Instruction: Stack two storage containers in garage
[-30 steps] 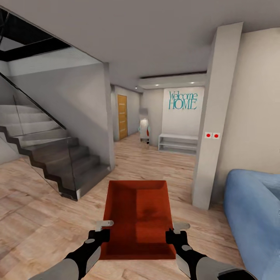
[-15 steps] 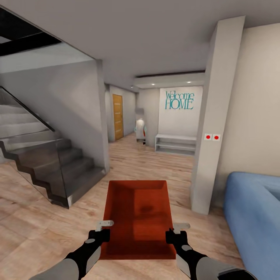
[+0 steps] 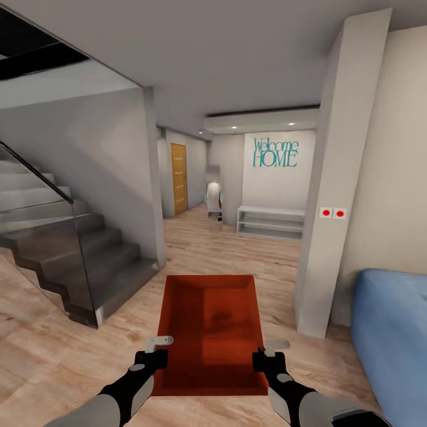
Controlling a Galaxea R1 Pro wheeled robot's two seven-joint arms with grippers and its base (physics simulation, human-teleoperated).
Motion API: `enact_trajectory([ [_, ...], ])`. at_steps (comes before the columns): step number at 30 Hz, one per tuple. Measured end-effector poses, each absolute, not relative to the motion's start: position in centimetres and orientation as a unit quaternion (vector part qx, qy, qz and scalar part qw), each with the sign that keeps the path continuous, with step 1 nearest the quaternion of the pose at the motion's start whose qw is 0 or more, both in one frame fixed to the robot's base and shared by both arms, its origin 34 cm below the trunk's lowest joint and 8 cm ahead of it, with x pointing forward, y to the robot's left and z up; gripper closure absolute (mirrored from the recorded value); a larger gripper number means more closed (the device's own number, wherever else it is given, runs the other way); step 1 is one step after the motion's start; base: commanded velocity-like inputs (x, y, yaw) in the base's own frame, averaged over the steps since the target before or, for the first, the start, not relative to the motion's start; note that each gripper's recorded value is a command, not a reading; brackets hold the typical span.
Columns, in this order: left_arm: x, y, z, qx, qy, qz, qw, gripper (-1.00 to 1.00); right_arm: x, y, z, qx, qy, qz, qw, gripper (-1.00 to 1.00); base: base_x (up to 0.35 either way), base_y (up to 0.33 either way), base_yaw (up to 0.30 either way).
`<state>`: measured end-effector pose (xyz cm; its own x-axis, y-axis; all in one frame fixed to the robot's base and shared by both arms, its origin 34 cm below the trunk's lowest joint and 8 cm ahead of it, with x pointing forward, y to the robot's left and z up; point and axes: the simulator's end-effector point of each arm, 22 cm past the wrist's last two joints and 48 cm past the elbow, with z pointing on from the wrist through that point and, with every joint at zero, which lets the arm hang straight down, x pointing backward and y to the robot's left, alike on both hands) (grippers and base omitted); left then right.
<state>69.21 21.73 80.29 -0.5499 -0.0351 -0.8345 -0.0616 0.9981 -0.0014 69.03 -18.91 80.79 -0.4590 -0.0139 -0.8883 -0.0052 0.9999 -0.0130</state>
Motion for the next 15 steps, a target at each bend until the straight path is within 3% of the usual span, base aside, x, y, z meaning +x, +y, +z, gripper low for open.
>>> enact_trajectory([
  [15,69.2,21.7,80.29,-0.027,0.88,0.014,0.474,1.0,69.03,-18.95,80.79,-0.006,0.854,-0.004,0.52,1.0,0.321,0.0,0.0],
])
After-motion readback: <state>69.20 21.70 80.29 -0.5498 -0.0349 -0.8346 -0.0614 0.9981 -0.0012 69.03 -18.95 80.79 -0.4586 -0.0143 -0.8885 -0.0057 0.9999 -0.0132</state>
